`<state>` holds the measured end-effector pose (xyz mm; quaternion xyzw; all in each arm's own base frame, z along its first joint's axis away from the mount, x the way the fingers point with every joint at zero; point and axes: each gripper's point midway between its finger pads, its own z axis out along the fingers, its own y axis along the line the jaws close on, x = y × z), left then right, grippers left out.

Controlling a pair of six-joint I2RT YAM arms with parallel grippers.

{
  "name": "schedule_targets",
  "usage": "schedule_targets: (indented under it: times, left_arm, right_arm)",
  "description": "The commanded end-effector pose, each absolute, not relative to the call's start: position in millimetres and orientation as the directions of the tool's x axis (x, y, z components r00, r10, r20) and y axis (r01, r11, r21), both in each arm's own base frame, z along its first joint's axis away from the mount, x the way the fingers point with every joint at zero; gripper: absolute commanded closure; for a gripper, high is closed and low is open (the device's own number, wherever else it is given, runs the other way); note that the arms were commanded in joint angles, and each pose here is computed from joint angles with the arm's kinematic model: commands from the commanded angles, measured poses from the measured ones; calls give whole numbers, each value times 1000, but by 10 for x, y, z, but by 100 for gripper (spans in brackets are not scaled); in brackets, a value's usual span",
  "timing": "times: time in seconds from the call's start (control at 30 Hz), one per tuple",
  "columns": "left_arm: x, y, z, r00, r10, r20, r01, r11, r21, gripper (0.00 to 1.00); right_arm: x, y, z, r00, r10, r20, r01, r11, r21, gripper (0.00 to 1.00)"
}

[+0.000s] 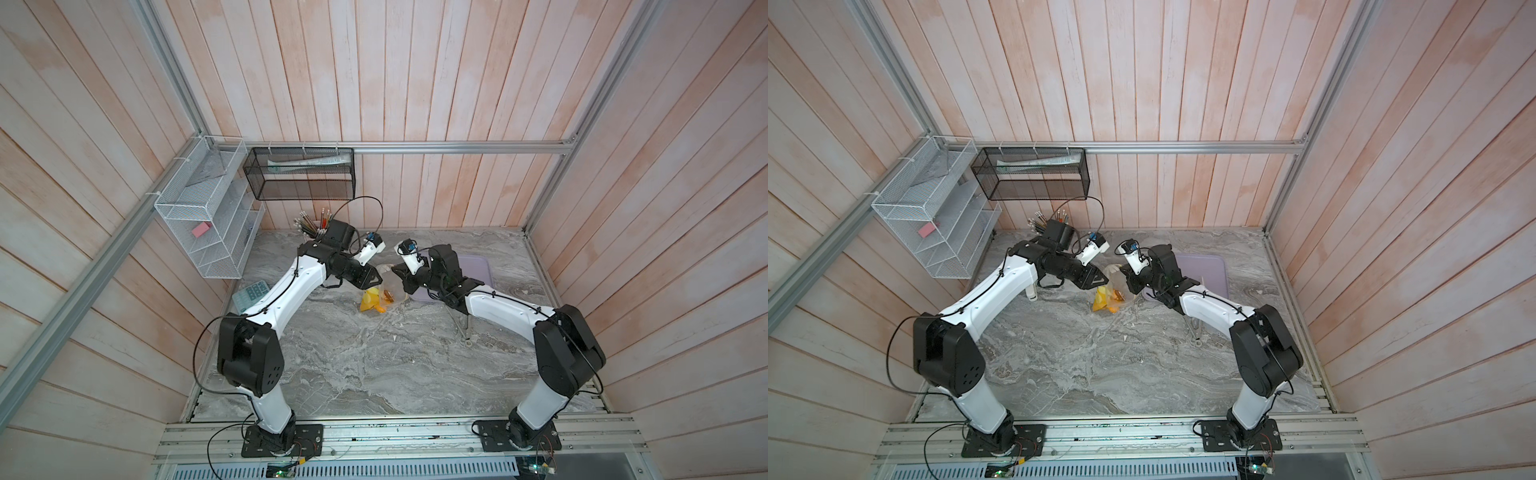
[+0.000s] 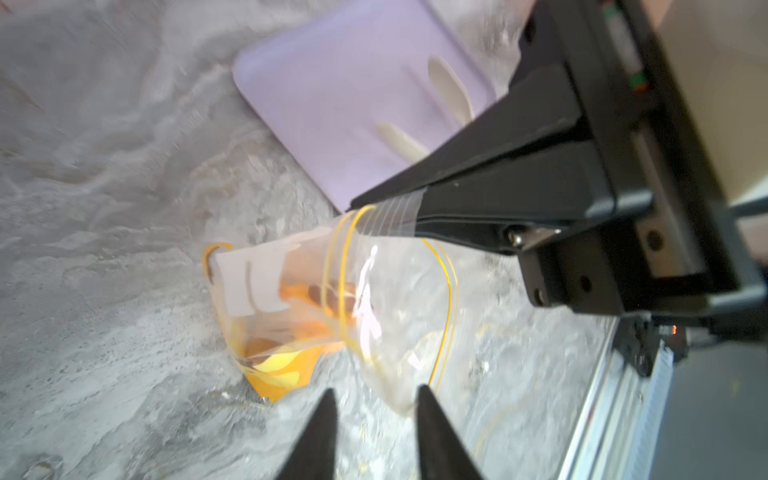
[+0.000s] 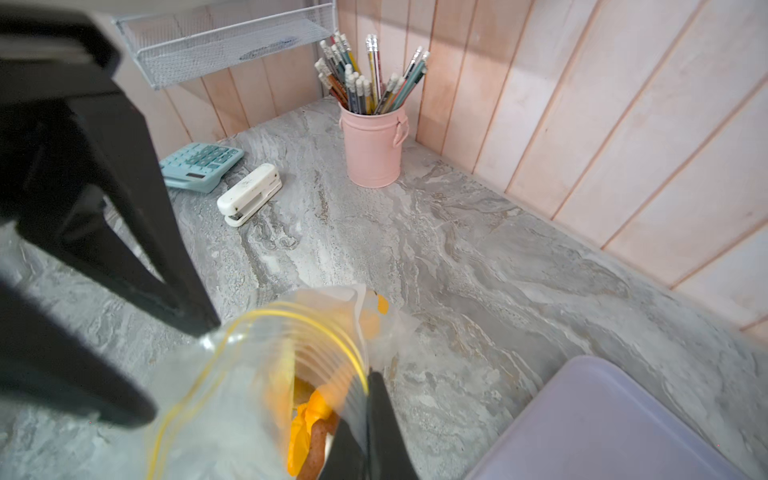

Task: Put the cookies into a resealable bag to prevent moisture
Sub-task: Close the ziploc bag at the center of the board.

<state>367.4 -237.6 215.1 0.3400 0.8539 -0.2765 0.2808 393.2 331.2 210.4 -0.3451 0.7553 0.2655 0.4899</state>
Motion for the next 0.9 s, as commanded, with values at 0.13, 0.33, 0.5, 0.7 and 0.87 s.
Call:
schedule_targets:
  times: [0.13, 0.33, 0.5, 0.7, 0.87]
  left_arm:
    - [3732, -2058, 3015, -320, 138, -937, 685, 718, -128, 0]
    - [3193, -2364, 2769, -18, 219, -976, 712, 688, 142, 0]
    - [2917, -2706, 2505, 131, 235, -963, 692, 674, 259, 0]
    - [2977, -2979, 2324, 218, 220, -951, 609, 730, 309, 0]
    - [3074, -3304, 2203, 253, 215, -943, 649, 685, 330, 0]
  right_arm:
    - [3927, 3070, 2604, -544, -51, -838, -568, 757, 323, 100]
    - [3902, 2965, 2632, -716, 201, -669, -316, 761, 567, 100]
    - [3915, 2820, 2536, -766, 337, -547, -158, 727, 668, 100]
    - [3878, 2749, 2482, -783, 363, -505, -119, 710, 694, 100]
    - [3845, 2646, 2396, -789, 391, -474, -78, 702, 708, 100]
